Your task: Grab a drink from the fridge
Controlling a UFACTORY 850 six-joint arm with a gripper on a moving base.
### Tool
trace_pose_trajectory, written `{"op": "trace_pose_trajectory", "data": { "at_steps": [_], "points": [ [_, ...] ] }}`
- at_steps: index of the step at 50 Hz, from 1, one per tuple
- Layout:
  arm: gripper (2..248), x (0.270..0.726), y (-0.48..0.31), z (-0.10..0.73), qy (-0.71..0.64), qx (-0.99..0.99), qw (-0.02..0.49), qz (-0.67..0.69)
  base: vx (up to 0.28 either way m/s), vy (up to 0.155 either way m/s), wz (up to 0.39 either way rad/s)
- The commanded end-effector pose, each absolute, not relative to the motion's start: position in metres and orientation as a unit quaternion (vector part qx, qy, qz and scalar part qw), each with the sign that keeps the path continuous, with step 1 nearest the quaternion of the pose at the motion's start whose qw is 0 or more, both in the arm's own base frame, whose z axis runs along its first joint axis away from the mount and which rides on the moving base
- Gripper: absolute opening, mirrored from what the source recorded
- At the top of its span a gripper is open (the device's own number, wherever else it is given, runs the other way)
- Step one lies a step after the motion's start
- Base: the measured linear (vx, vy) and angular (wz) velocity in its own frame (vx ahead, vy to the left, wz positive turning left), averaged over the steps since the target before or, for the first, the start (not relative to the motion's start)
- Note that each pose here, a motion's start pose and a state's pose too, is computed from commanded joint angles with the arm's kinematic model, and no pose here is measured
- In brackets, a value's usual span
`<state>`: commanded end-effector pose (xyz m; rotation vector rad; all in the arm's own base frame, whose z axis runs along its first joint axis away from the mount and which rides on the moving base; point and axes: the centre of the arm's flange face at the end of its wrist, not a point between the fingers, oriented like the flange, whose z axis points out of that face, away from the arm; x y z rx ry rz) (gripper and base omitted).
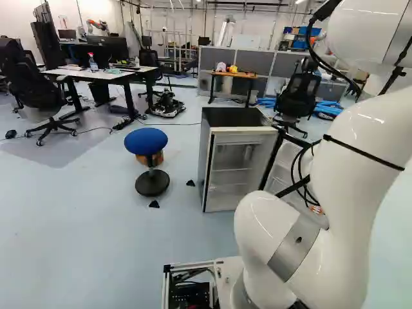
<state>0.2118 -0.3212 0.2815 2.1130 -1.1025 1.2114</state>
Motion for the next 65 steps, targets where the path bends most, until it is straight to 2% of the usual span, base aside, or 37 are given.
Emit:
{"op": "trace_pose_trajectory", "data": {
  "at_steps": [3,4,65],
  "points": [
    [166,0.212,-0.321,0.282,-0.401,0.769,0.232,0.441,0.0,0.0,0.0],
    [157,0.212,-0.321,0.282,-0.401,0.769,0.232,0.441,0.0,0.0,0.0],
    [159,0.211,-0.353,0.279,-0.416,0.756,0.245,0.441,0.0,0.0,0.0]
  ]
}}
